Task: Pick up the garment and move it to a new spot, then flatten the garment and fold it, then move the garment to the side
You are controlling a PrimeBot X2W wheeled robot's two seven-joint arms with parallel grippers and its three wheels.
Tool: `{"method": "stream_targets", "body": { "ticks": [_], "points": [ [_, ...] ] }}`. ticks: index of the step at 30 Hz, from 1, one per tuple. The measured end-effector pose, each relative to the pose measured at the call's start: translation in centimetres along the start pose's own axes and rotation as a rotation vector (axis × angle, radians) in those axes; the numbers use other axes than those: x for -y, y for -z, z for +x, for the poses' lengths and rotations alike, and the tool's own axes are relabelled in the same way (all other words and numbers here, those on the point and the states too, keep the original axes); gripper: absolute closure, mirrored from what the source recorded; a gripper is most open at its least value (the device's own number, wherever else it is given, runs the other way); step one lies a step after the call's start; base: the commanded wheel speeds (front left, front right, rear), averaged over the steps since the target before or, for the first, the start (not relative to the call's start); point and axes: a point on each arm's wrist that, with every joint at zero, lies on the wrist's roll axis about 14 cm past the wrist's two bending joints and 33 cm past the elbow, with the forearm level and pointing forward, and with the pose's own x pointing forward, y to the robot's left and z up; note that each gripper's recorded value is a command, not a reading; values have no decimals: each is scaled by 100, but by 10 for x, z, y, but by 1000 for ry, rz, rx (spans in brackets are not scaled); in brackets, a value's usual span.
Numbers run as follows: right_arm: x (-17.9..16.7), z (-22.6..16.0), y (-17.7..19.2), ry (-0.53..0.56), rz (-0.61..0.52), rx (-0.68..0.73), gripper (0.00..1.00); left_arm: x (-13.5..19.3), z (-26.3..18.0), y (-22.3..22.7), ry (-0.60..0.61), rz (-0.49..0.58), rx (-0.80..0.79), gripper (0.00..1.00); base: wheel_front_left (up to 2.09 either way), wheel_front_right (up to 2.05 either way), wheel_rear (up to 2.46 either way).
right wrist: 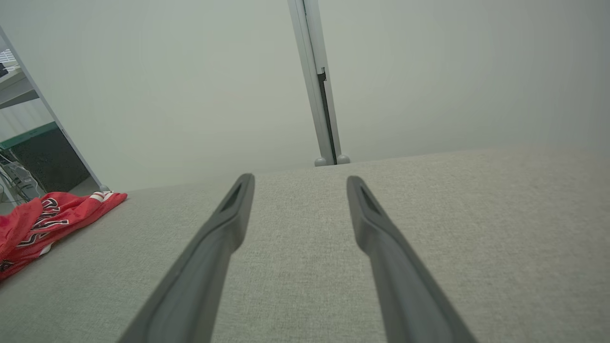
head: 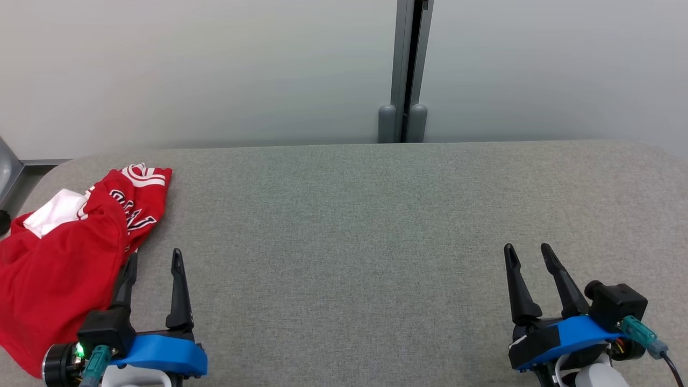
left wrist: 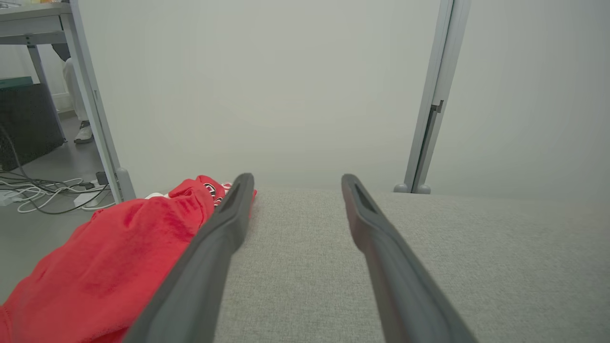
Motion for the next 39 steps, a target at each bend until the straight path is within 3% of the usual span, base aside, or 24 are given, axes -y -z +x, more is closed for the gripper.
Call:
{"method": "stream_targets", "body": {
  "ticks": [15,39],
  "points": [
    [0,-1,4,-16,-96,-8,0,0,-3,3,11,90,1,0,0,0,0],
    [-1,2,10,-17,-92,-25,0,-7,-5,9,-11,78,-21,0,0,0,0]
  ]
}}
